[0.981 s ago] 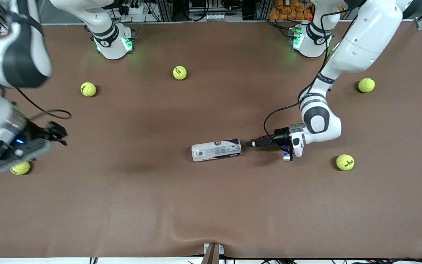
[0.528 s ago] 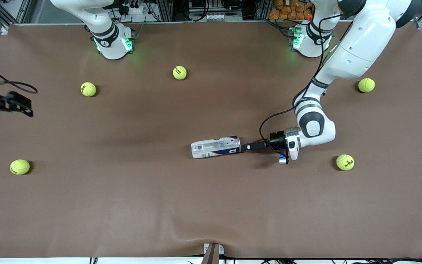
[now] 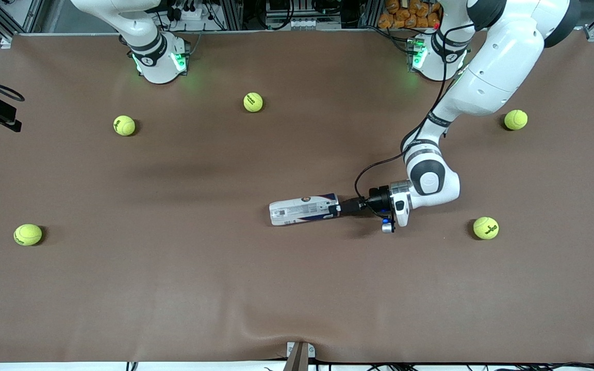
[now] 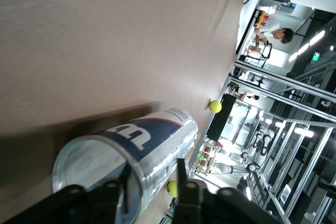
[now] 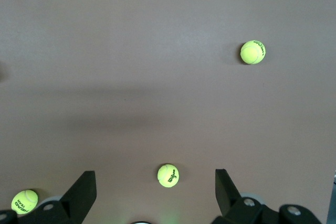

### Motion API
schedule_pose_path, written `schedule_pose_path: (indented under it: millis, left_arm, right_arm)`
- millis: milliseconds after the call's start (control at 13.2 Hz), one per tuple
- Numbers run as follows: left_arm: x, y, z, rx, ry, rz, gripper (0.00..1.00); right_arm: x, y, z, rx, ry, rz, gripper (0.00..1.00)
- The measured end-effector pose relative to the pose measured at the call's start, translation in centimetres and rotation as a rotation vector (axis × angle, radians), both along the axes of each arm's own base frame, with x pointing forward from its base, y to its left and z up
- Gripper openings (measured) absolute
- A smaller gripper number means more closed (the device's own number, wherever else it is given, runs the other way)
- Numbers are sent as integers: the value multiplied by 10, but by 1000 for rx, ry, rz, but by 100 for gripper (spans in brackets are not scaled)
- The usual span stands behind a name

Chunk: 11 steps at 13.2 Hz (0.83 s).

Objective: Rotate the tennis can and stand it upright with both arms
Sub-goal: 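Grasp the open end of the can with the left gripper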

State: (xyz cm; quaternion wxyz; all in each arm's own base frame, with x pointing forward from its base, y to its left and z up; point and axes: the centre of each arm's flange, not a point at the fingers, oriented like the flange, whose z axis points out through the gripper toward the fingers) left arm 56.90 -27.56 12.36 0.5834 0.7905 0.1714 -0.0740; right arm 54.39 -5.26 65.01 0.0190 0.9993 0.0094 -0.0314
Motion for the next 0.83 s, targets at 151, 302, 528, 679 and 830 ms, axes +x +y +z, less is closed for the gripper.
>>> schedule_pose_path:
  millis: [151,302,528,679,830]
  left_arm:
    - [10,-11,12,-10,-65,-19,7]
    - [28,-17,32,-26,-116,-12,4]
    - [54,-18,64,-51,-159,13,4]
    - [68,-19,87,-68,-142,34,4]
    - [84,-21,113,-66,-104,33,4]
  right_arm:
    - [-1,-5,-1,17,0,-13,100]
    - [-1,-7,0,25,-1,-33,100]
    - [-1,-7,0,37,-3,-54,100]
    - [-1,-4,1,39,-9,-51,100]
    - [-1,3,4,40,-19,-40,100]
